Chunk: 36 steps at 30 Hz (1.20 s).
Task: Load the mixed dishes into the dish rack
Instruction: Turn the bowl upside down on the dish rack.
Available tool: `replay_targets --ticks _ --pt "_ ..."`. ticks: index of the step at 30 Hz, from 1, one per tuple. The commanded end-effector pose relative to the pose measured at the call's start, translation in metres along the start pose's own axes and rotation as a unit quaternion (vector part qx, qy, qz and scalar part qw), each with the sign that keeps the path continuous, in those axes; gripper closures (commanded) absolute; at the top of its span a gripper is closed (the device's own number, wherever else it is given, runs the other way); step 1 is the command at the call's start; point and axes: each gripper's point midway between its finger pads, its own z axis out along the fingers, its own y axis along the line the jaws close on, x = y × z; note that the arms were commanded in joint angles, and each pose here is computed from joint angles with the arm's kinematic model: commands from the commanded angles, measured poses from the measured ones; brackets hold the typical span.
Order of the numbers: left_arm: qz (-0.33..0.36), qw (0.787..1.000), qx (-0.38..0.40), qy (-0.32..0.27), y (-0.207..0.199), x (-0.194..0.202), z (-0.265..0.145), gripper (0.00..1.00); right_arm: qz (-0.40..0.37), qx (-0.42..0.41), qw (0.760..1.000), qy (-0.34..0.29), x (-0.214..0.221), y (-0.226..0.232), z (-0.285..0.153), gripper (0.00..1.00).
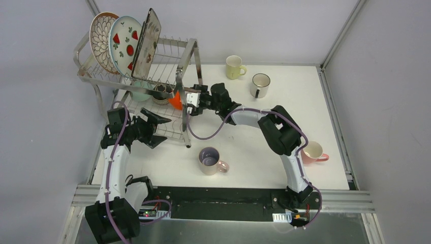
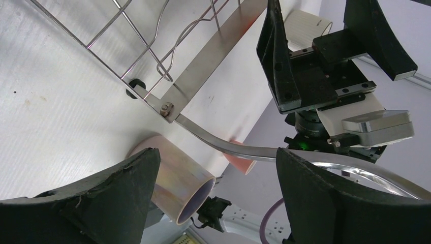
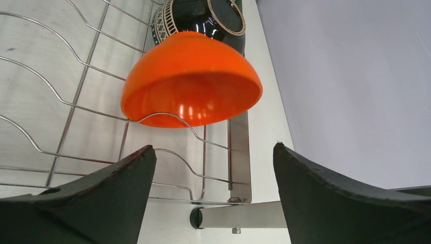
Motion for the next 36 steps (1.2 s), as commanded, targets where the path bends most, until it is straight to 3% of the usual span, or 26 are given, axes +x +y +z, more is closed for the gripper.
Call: replay_targets --ticks 1,19,24,28,36 --pt "0.022 0.999 0.02 -0.032 -0.019 -0.015 -0.004 0.12 0.011 0.021 0.998 -0.057 -0.042 -0.027 -0.01 0.13" --pt "0.065 0.992 0.048 -0.099 -0.034 -0.047 0.003 0.18 0.154 0.093 0.979 -0.091 -0.076 -0.049 -0.076 0.17" --pt "0.092 0.982 0.063 -0.15 -0.038 -0.066 0.007 0.2 0.219 0.149 0.962 -0.067 -0.07 -0.056 -0.1 0.13" --pt "0.092 0.982 0.073 -0.148 -0.035 -0.074 0.018 0.2 0.273 0.189 0.943 -0.039 -0.065 -0.059 -0.126 0.1" --pt "0.138 0.963 0.118 -0.198 -0.044 -0.092 0.03 0.21 0.357 0.206 0.911 -0.006 -0.078 -0.046 -0.179 0.06"
